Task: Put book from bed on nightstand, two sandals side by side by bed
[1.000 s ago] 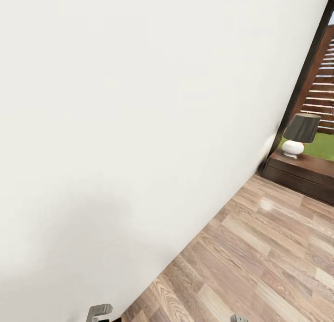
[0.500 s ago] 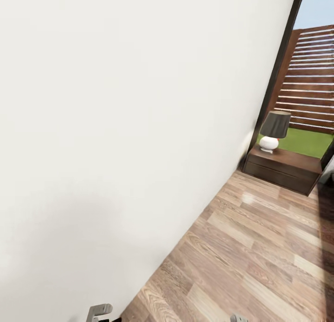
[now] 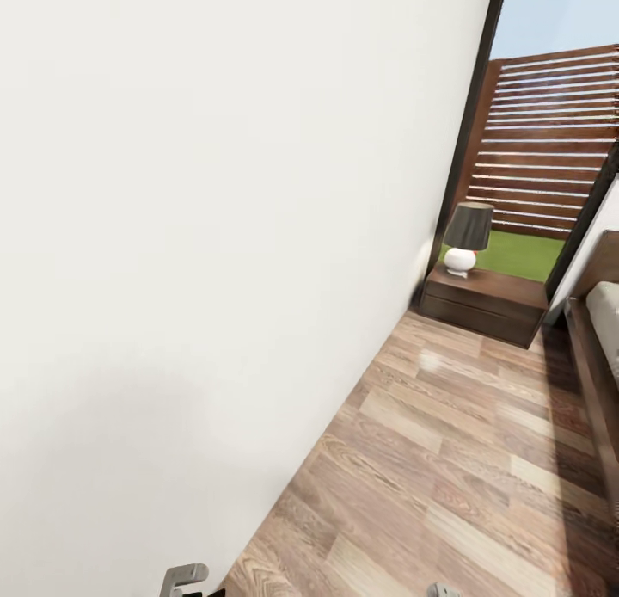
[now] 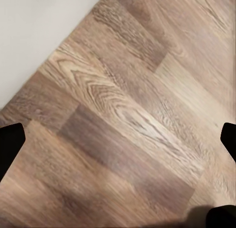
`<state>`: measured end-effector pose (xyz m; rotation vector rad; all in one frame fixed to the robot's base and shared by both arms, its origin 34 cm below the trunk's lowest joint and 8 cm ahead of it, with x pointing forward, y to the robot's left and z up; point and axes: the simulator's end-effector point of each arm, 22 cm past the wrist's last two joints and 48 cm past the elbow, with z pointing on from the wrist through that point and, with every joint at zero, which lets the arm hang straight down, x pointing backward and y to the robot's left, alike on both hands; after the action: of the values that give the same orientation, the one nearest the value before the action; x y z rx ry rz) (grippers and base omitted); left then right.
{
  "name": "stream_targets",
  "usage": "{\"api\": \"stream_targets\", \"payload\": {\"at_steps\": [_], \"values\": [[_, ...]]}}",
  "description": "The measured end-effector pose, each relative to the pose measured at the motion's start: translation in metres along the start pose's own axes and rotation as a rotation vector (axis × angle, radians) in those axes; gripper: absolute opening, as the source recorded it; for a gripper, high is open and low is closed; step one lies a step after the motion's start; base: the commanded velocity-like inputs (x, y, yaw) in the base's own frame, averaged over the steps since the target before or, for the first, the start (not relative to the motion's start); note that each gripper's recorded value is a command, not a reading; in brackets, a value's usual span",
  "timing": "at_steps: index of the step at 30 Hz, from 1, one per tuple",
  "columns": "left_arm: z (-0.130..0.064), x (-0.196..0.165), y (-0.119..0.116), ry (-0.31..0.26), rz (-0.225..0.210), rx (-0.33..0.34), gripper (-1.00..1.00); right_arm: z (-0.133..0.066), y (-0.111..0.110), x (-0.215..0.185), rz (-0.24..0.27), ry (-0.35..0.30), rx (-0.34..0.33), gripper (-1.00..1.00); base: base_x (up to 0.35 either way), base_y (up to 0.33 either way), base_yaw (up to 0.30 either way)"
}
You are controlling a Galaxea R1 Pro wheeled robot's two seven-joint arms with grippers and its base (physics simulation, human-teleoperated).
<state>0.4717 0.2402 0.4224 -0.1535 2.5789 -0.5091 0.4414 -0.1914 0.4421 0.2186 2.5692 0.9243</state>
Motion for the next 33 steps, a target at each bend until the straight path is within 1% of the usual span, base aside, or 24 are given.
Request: {"api": "stream_targets", "payload": {"at_steps": [6, 33], "values": [[0.0005, 0.0010, 0.0004, 0.002, -0.001, -0.001, 1.00, 0.0004, -0.0006, 0.0008, 0.001, 0.002, 0.001, 1.00, 0.124, 0.000, -0.235], [0.0017, 0.0062, 0.0019, 0.013, -0.005, -0.003, 1.00, 0.0014, -0.0028, 0.0048, 0.008, 0.010, 0.004, 1.00, 0.002, 0.000, -0.269]]}}
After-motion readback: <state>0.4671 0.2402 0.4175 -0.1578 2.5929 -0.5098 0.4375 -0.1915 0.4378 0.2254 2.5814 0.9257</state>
